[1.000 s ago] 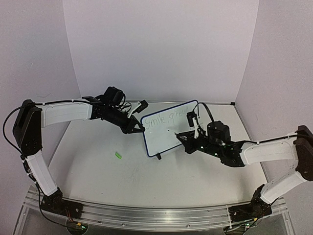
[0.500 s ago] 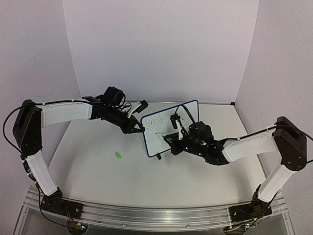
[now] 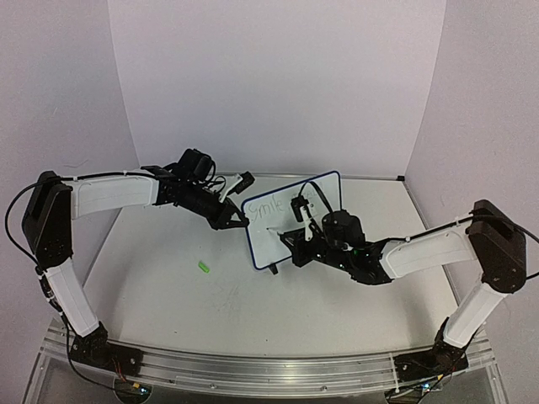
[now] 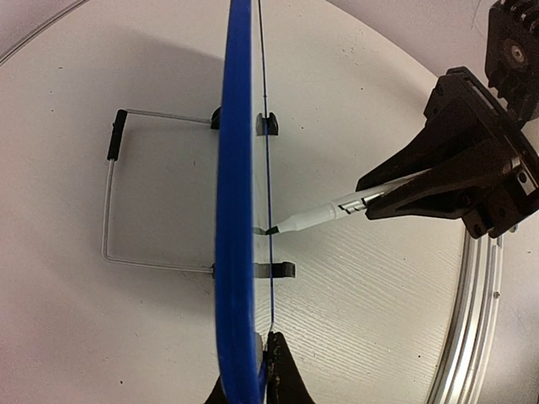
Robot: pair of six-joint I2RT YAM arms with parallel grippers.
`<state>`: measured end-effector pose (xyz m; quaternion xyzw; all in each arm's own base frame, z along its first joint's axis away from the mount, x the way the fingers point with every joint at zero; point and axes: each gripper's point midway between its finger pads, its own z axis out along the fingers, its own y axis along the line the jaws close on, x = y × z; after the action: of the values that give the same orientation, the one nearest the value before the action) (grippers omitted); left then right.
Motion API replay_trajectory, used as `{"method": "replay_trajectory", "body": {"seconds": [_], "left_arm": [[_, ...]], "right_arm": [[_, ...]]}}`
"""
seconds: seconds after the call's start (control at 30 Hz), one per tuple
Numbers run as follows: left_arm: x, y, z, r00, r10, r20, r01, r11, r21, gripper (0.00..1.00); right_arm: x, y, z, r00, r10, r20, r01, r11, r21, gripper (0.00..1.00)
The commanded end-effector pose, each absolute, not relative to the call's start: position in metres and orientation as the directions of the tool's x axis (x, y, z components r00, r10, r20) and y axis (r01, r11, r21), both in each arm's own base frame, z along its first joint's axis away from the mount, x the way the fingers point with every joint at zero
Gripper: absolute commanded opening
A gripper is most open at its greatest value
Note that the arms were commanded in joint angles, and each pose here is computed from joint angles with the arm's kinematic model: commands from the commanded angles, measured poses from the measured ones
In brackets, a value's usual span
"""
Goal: Write a sentence on the whiteboard
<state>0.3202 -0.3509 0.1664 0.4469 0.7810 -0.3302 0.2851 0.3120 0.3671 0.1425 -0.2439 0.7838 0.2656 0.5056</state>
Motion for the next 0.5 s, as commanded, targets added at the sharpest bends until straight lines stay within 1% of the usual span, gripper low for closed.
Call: {"method": "replay_trajectory", "body": {"seconds": [0.0, 0.23, 0.47], "left_arm": [[0.319, -0.343, 0.146, -0.453, 0.572, -0.683, 0.88, 0.412, -0.238, 0.0], [0.321, -0.343, 0.146, -0.456, 0.572, -0.682, 0.876, 0.423, -0.231, 0.0], [0.321, -0.343, 0.146, -0.458, 0.571, -0.681, 0.876, 0.421, -0.236, 0.0]], "right_arm": [[0.324, 0.366, 0.16, -0.322, -0.075, -0.944, -0.627, 0.764, 0.153, 0.0], [0.299, 0.365, 0.161, -0.341, -0.074, -0.937, -0.684, 0.703, 0.193, 0.0], [0.299, 0.374, 0.147, -0.365, -0.097, -0.926, -0.693, 0.693, 0.2, 0.0]]}}
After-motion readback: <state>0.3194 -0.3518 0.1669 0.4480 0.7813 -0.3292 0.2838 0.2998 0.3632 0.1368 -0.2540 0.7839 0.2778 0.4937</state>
